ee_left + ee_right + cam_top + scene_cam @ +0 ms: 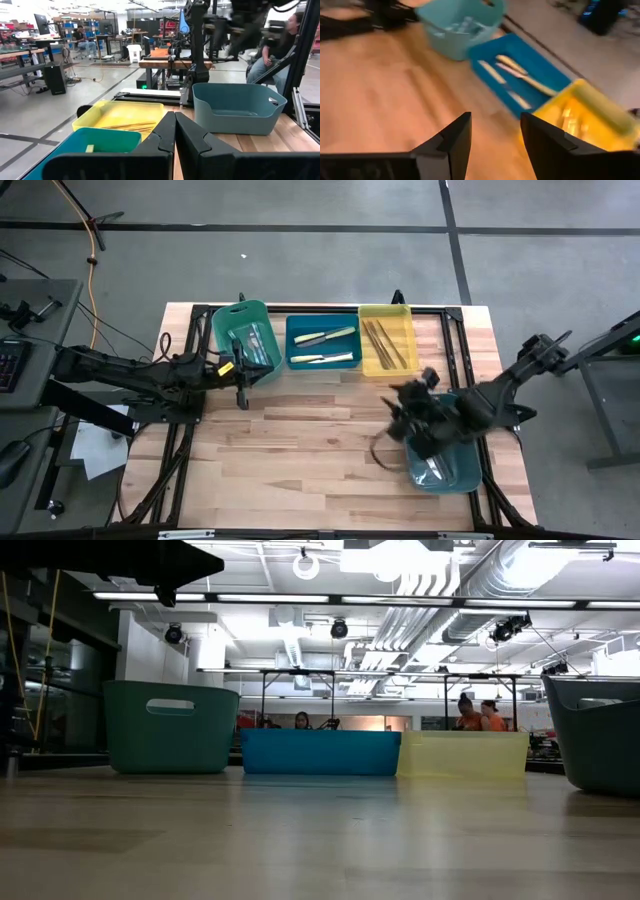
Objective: Sort silverware by color (type)
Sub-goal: Return to Home Position
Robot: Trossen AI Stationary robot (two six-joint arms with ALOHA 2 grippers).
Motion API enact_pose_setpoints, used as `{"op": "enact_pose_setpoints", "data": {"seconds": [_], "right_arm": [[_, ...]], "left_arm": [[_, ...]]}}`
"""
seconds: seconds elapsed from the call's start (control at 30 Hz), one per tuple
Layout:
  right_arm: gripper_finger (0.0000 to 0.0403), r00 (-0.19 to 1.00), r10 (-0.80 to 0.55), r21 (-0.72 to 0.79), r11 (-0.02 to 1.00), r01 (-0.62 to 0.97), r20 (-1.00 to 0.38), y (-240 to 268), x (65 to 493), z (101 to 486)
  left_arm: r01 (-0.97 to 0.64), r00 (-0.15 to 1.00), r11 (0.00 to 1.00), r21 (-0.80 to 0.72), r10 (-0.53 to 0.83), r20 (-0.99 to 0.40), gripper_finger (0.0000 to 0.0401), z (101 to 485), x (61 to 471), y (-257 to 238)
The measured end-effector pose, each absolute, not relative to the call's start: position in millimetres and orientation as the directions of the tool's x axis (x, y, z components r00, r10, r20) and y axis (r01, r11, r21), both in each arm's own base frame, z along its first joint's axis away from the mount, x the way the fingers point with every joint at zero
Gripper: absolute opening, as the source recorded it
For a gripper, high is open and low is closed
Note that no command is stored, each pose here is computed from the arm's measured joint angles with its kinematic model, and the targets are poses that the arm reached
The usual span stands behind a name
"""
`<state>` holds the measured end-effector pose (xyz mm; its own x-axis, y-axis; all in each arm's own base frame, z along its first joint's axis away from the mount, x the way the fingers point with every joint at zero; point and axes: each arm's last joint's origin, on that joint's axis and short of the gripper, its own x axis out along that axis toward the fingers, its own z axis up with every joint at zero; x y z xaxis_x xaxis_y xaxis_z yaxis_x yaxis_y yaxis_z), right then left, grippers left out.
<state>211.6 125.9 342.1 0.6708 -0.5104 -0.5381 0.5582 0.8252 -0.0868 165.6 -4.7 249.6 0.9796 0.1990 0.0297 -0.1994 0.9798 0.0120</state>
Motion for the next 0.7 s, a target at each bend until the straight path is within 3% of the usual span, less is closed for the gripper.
{"op": "enact_pose_setpoints", "data": {"seconds": [0.17,0.33,0.43,0.53,0.7], "right_arm": [[0.0167,0.506,-0.603,-0.209,0.745,0.633,-0.617,80.2,230.4,315.0],[0.0167,0.375,-0.58,-0.289,0.747,0.598,-0.724,38.2,238.0,267.8],[0.0167,0.464,-0.517,-0.212,0.799,0.562,-0.72,19.0,243.0,245.2],[0.016,0.673,-0.376,-0.066,0.897,0.438,-0.637,4.7,252.7,227.3],[0.0092,0.948,-0.191,0.056,0.976,0.212,-0.254,-16.2,265.8,212.9]], "left_arm": [[-0.199,0.98,0.98,0.006,0.199,-0.003,0.0,246.3,165.7,-4.7],[-0.198,0.98,0.98,0.024,0.198,-0.012,0.0,245.5,165.6,-4.8],[-0.19,0.982,0.98,0.053,0.19,-0.003,0.0,247.0,163.9,-5.8],[-0.185,0.982,0.979,0.082,0.187,-0.01,0.0,246.6,163.4,-6.3],[-0.183,0.982,0.971,0.153,0.186,-0.011,0.0,246.5,163.3,-6.3]]}}
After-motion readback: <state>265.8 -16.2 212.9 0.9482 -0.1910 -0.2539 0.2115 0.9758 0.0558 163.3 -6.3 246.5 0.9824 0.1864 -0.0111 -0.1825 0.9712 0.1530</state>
